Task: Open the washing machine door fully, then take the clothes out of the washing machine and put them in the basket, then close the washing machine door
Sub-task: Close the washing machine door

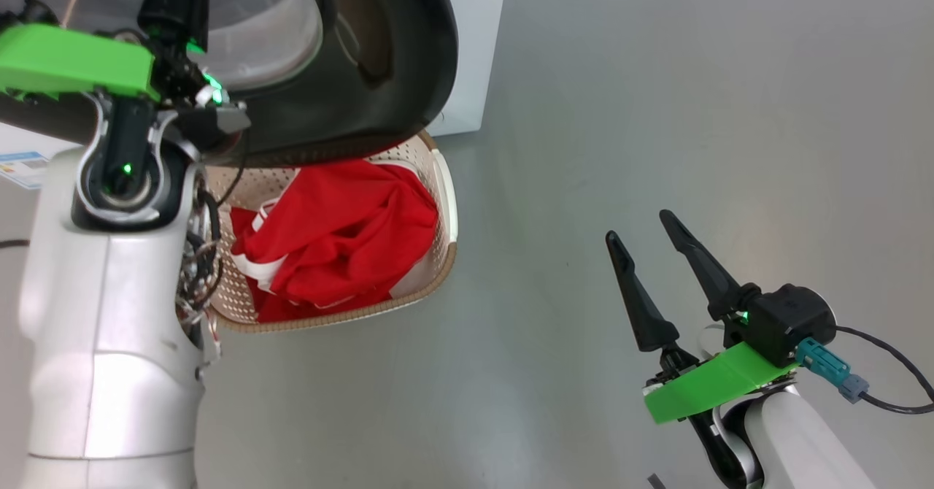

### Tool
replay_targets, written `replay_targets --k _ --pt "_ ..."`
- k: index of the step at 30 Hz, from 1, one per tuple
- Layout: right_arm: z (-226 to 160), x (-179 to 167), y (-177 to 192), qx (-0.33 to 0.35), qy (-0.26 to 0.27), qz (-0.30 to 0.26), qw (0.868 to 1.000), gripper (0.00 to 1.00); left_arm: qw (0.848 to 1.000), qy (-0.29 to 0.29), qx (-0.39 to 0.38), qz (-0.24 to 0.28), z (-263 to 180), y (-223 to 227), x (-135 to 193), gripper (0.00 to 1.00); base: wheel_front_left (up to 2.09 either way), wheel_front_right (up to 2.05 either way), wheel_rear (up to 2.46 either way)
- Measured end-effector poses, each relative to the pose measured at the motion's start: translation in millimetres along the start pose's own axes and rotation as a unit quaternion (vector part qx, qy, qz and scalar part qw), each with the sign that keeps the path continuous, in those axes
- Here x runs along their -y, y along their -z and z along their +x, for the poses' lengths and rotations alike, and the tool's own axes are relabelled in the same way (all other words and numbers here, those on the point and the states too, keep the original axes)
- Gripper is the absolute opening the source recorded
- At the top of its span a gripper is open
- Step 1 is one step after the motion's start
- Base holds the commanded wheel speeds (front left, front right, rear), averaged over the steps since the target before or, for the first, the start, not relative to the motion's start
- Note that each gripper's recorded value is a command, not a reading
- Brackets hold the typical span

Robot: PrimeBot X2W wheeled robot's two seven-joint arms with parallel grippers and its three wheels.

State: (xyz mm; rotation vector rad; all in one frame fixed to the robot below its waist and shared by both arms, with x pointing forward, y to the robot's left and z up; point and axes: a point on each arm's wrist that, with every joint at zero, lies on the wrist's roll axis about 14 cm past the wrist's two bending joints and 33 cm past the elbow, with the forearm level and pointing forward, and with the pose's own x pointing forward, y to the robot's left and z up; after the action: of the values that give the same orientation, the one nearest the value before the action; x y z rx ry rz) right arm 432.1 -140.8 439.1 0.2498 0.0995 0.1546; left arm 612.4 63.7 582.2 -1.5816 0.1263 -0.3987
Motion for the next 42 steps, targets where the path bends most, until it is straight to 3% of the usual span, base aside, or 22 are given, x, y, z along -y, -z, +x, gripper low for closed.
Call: replay_targets --k 1,2,3,4,11,16,22,26,32,42 --pt "0 0 -2 0.003 0.0 0.0 1.0 1.0 1.0 0.001 0.002 0.001 -2 -1 1 0.0 0.0 0.0 0.0" --pt "-1 -1 -4 0.005 0.0 0.0 1.0 1.0 1.0 0.001 0.004 0.004 -5 -1 1 0.33 0.0 0.0 0.0" --pt "-1 -1 -6 0.008 0.0 0.0 1.0 1.0 1.0 -0.002 0.005 0.006 -9 -2 0 0.72 0.0 0.0 0.0" --pt "-1 -1 -8 0.01 -0.001 0.0 1.0 1.0 1.0 -0.007 0.011 0.008 -13 -5 -2 1.0 0.0 0.0 0.0" --pt "-4 -5 -22 0.03 -0.004 0.001 1.0 1.0 0.998 -0.036 0.028 0.046 -51 -19 -15 1.0 0.0 0.0 0.0" --pt "-9 -13 -31 0.041 -0.013 0.002 0.999 1.0 0.99 -0.047 0.053 0.121 -85 -35 -13 1.0 0.0 0.0 0.0" --pt "-18 -5 -41 0.052 0.003 -0.009 0.999 1.0 0.982 -0.045 0.079 0.168 -130 -44 -5 1.0 0.0 0.0 0.0" --pt "-24 -6 -51 0.066 0.006 -0.013 0.998 1.0 0.954 -0.056 0.106 0.275 -161 -61 1 1.0 0.0 0.0 0.0" --pt "-40 -8 -59 0.078 0.007 -0.024 0.997 1.0 0.907 -0.068 0.139 0.392 -201 -65 8 1.0 0.0 0.0 0.0" --pt "-73 -7 -65 0.093 0.017 -0.023 0.995 1.0 0.837 -0.072 0.139 0.524 -254 -50 22 1.0 0.0 0.0 0.0"
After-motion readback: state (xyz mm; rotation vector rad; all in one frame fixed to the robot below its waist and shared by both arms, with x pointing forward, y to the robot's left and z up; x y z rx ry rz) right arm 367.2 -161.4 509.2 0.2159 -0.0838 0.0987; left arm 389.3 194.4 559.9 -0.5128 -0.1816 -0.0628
